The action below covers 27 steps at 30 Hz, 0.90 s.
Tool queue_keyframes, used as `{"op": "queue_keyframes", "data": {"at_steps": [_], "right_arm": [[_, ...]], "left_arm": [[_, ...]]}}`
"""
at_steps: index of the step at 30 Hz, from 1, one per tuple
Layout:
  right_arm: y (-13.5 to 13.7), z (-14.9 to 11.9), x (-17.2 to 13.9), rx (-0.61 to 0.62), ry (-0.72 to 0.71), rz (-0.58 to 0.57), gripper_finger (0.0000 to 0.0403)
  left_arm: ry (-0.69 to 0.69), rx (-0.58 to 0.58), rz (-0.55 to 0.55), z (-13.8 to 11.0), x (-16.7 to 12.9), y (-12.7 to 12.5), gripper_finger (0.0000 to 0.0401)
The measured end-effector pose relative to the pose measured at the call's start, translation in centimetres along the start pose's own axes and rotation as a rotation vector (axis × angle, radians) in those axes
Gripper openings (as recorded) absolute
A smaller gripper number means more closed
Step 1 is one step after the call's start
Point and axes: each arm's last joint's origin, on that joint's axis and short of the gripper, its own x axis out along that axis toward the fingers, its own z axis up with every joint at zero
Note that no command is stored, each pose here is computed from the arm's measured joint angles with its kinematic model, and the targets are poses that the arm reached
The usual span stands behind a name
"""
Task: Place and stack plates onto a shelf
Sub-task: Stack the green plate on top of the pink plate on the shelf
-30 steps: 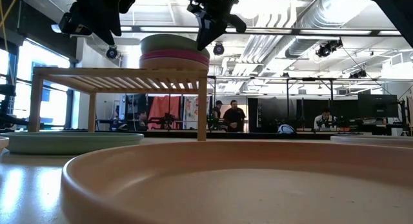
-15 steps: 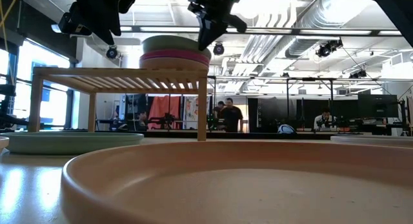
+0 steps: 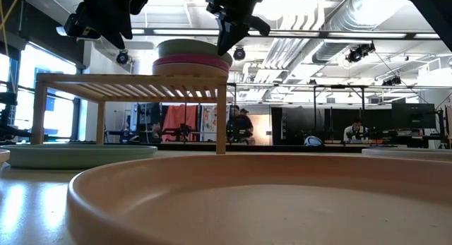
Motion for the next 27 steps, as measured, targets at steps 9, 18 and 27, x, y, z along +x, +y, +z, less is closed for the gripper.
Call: {"op": "queue_keyframes", "data": {"at_steps": [9,18,27], "right_arm": [[0.7,1.1,-0.3,-0.047,-0.022,0.007,0.0001],[0.7,1.3,-0.4,-0.07,-0.035,-0.003,0.0001],[0.7,1.2,-0.3,-0.07,-0.029,0.001,0.0001]], "left_arm": [[-0.01,0.008,0.005,0.0,0.0,0.0,0.0097],[-0.014,0.029,0.007,0.0,0.0,0.0,0.0097],[-0.014,0.028,0.007,0.1,0.0,0.0,0.0097]]}}
